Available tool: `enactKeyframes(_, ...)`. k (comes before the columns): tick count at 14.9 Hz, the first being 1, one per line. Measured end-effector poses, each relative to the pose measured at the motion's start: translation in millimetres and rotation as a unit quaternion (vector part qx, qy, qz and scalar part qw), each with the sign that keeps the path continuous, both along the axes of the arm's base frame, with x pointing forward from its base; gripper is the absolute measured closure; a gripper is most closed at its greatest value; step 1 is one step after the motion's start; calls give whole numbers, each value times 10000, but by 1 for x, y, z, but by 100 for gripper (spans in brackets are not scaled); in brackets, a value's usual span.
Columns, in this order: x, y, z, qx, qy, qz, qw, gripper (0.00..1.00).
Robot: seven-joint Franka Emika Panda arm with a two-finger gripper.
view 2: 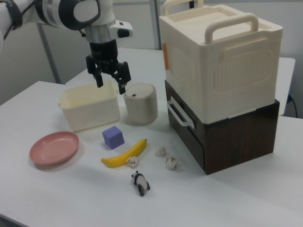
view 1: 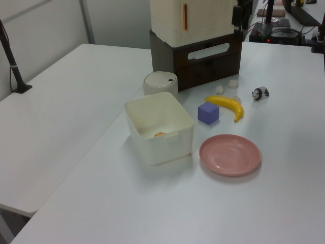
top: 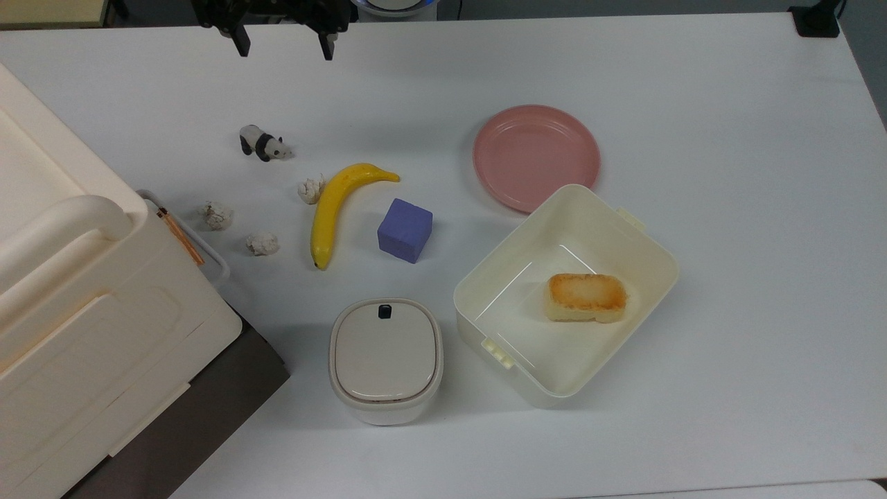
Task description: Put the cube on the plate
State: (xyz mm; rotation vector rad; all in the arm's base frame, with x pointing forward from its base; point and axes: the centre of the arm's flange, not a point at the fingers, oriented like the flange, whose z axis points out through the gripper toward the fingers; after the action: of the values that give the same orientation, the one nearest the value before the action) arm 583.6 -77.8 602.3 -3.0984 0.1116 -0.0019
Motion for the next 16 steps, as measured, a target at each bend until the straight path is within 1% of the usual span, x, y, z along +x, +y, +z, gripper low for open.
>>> enactKeyframes(5,2,19,-1,3,5,164,9999,0)
enactKeyframes(10,-2,19,11,1,-97,156,9998,0)
enactKeyframes(16,-3,14,10,0,-88,109,9999,0)
